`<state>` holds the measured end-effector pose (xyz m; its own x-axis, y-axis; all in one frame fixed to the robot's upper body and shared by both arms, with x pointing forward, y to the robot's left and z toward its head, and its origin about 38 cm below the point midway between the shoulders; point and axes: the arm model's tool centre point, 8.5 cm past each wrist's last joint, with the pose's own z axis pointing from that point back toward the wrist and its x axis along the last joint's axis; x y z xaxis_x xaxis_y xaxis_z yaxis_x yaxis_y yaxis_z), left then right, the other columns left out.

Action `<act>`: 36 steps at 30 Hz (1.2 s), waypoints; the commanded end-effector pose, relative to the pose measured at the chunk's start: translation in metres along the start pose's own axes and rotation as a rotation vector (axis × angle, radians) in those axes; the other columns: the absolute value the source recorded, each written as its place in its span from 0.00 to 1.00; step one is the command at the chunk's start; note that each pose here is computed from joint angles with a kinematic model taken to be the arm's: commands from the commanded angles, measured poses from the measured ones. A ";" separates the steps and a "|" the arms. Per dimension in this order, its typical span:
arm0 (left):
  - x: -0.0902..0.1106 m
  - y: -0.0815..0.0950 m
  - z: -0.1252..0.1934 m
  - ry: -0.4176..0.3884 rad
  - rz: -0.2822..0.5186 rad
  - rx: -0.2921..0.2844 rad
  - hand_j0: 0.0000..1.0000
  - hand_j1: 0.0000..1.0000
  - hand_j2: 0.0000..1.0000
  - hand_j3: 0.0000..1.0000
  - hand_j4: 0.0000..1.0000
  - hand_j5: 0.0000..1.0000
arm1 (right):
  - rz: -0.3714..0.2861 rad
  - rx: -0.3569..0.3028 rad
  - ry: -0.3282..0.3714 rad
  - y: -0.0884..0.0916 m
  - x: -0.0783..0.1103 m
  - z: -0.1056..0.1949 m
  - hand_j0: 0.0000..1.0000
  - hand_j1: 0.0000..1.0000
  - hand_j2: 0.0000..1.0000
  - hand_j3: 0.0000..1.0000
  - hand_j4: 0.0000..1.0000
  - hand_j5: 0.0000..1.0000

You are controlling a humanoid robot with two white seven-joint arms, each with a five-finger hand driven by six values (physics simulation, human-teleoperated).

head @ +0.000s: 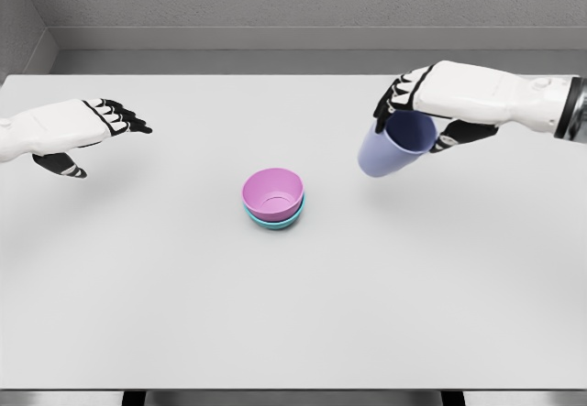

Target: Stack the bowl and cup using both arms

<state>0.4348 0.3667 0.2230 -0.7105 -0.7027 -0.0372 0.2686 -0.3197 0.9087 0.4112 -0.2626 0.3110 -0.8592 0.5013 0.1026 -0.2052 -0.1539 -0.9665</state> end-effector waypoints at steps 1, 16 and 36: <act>0.000 0.001 0.001 0.002 0.003 0.003 1.00 1.00 1.00 1.00 1.00 1.00 | -0.007 -0.010 -0.011 -0.001 0.002 -0.004 0.57 0.57 0.57 0.57 0.57 0.57; 0.000 0.001 0.000 0.001 0.004 0.004 1.00 1.00 1.00 1.00 1.00 1.00 | 0.007 -0.042 -0.053 -0.012 0.010 -0.020 0.57 0.57 0.57 0.57 0.57 0.57; 0.000 0.001 0.000 0.000 0.003 0.002 1.00 1.00 1.00 1.00 1.00 1.00 | -0.008 -0.061 -0.121 -0.010 0.023 -0.045 0.57 0.57 0.57 0.57 0.57 0.57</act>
<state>0.4346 0.3661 0.2231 -0.7119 -0.7012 -0.0376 0.2680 -0.3208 0.9084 0.4148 -0.2137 0.3142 -0.9078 0.4008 0.1240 -0.1794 -0.1036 -0.9783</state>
